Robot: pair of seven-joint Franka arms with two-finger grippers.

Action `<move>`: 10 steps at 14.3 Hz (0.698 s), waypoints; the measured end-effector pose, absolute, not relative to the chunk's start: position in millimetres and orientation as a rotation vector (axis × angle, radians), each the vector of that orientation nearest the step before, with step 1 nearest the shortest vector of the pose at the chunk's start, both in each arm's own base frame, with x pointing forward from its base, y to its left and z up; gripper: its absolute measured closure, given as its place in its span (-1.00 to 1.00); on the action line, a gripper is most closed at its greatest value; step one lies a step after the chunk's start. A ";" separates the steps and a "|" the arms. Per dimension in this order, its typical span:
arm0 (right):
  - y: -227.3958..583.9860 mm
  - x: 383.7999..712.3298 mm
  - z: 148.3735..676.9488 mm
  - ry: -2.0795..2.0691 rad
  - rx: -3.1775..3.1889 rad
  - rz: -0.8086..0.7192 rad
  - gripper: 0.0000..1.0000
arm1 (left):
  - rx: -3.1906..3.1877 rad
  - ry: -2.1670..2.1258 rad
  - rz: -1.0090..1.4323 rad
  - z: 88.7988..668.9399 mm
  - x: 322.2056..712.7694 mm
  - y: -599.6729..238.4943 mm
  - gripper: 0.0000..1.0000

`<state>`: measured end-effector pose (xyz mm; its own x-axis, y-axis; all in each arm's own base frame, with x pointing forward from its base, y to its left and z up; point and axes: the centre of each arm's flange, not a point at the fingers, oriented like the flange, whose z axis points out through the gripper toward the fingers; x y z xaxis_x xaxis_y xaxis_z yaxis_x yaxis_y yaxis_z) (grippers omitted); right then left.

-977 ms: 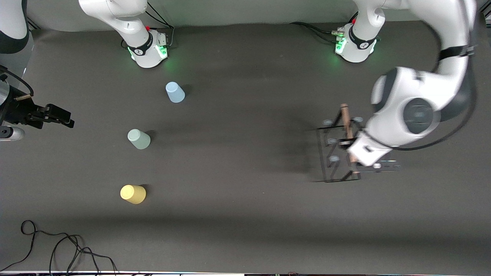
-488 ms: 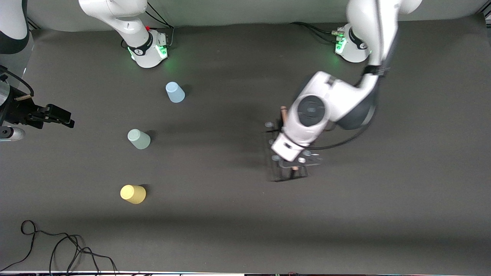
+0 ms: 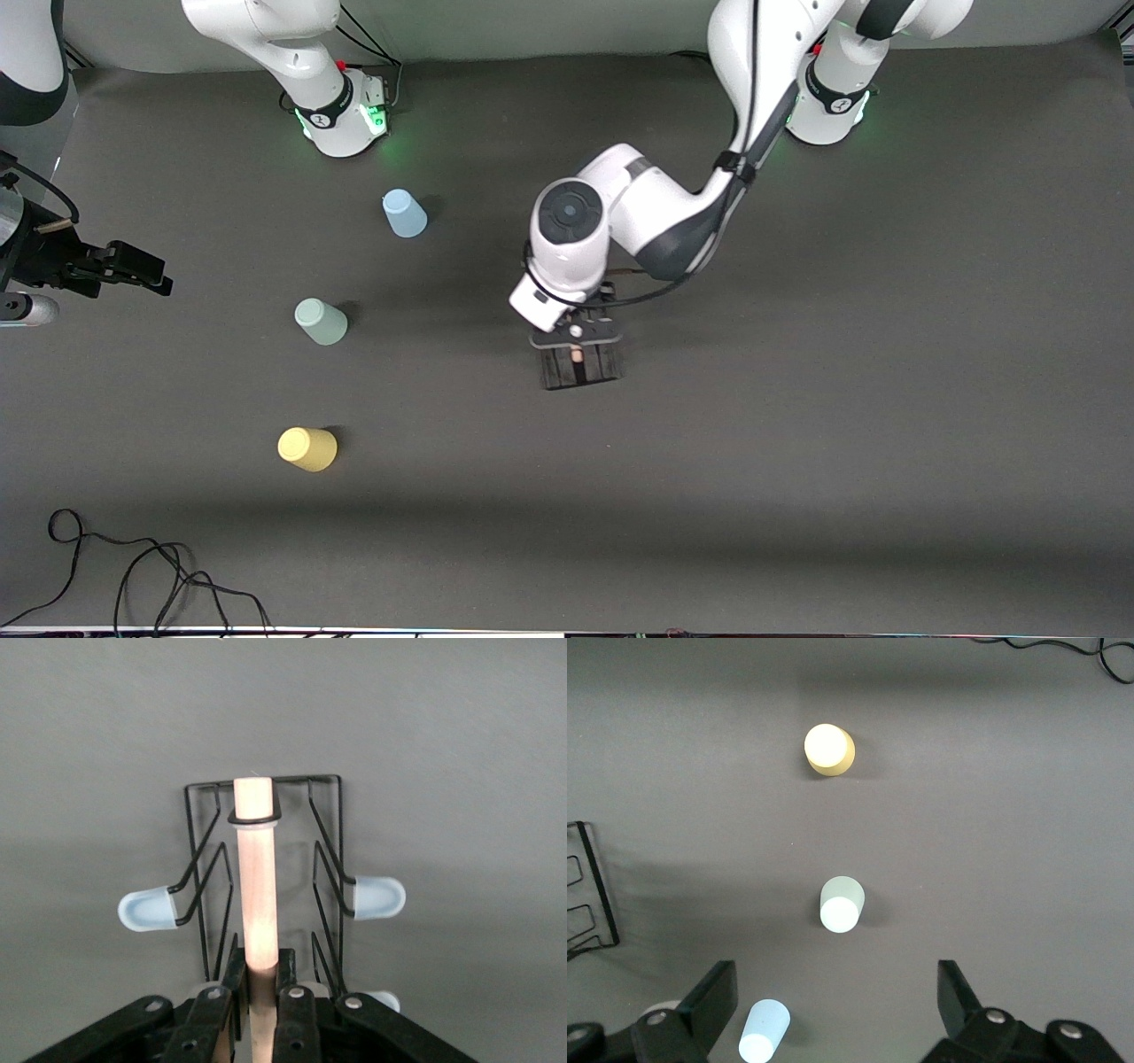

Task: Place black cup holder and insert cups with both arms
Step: 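Lower the cup holder onto the table and open the left gripper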

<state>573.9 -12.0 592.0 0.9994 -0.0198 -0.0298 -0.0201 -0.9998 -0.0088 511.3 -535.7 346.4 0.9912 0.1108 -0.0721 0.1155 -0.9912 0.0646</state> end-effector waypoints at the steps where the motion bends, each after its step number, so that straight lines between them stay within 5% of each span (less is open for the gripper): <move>1: -12.0 573.9 591.9 0.031 -3.132 0.047 -1.00 | 3.057 0.177 -0.114 346.3 504.3 -543.3 0.67; 10: 20.2 550.6 560.3 -0.059 -3.128 0.104 -1.00 | 3.022 0.214 -0.095 340.9 450.3 -597.7 0.67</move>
